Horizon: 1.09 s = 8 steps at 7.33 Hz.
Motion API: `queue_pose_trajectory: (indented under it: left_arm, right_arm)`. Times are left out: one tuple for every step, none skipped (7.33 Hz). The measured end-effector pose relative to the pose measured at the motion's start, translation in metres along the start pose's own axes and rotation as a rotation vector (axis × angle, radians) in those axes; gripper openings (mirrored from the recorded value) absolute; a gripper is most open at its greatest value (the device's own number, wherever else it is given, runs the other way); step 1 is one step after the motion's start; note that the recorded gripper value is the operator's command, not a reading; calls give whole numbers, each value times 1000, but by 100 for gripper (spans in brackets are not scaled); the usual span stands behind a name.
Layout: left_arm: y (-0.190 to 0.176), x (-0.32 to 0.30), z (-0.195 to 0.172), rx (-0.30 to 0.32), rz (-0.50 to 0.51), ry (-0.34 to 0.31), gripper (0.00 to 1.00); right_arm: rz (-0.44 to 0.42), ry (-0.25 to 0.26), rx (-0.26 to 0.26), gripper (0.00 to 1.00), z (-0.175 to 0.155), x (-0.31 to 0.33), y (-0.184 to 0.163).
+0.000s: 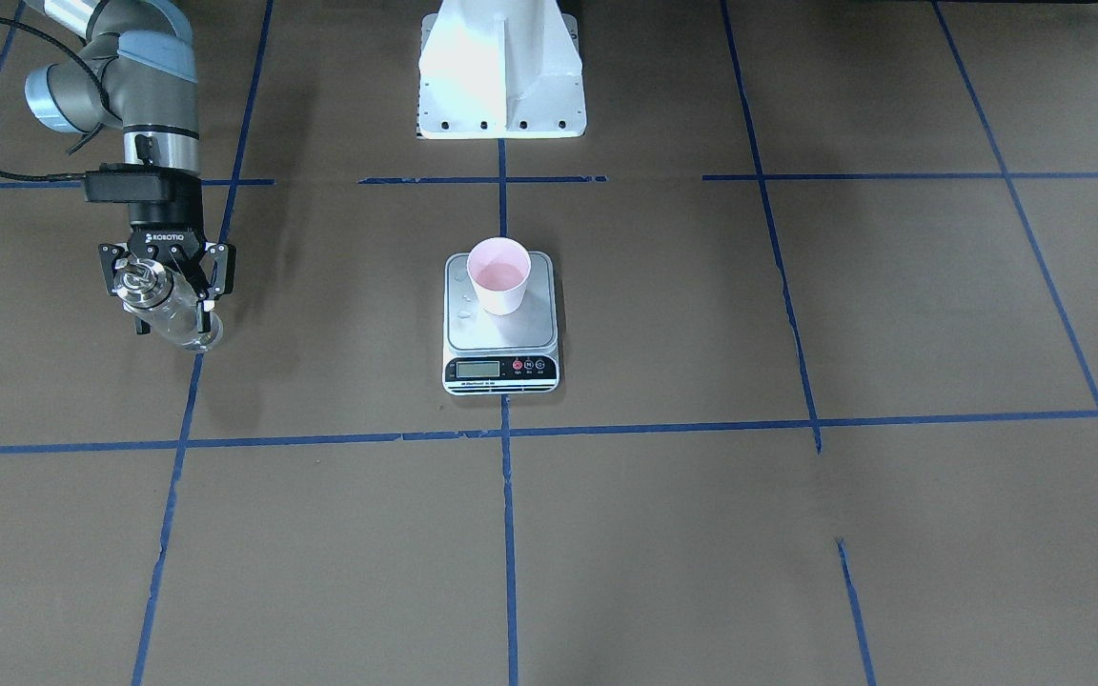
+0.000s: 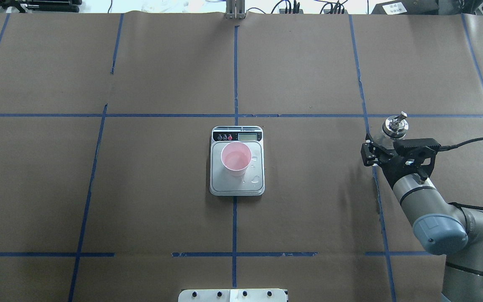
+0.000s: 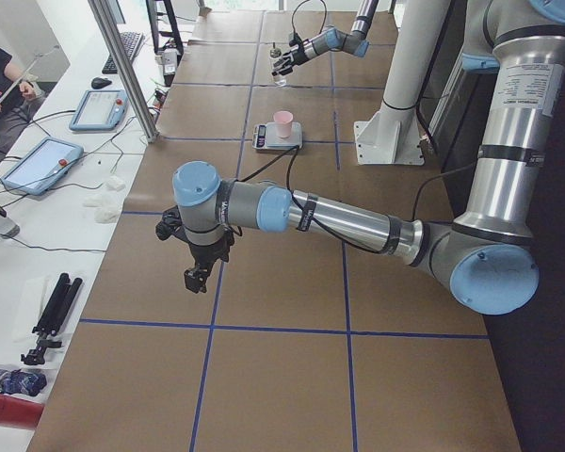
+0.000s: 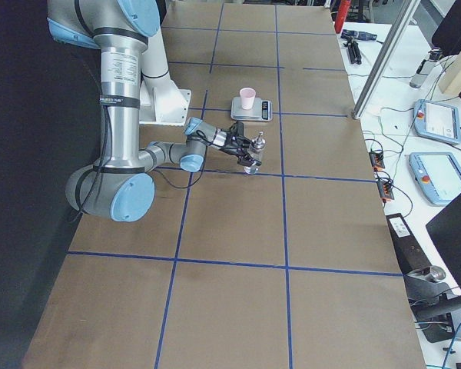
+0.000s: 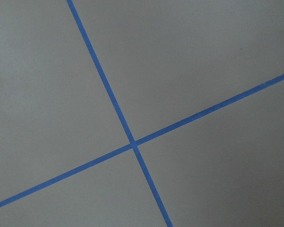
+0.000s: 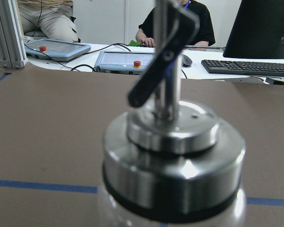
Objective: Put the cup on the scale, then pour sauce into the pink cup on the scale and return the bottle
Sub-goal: 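Lower the bottle onto the table with the right gripper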
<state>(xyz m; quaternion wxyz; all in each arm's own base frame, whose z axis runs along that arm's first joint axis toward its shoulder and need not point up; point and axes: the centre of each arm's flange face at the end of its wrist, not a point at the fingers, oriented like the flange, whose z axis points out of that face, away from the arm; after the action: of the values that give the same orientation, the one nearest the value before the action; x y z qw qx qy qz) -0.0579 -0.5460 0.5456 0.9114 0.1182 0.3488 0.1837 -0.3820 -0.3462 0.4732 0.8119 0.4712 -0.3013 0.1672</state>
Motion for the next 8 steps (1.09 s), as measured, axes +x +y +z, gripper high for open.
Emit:
queue_pose_trajectory:
  left_arm:
    - [0,0,0,0,0,0,100]
    - [0,0,0,0,0,0,100]
    - [-1,0,0,-1,1,-2,100]
    - [-1,0,0,-2,2,-5,100]
    - [-1,0,0,-2,2,-6,100]
    - [-2,0,0,-2,3,-7,100]
    - [-2,0,0,-2,3,-7,100]
    - [-2,0,0,-2,3,-7,100]
  right_arm:
    - [14,-9,-7,0,0,-1,0]
    - [41,-24,-15,0,-1,-1,1]
    - [61,-34,-20,0,-1,-1,2]
    - [66,-36,-21,0,-1,1,3]
    - [63,-34,-22,0,0,2,4]
    - [54,-28,-21,0,2,5,7]
    - [46,-22,-18,0,4,6,9]
    - [43,-18,-14,23,5,7,10]
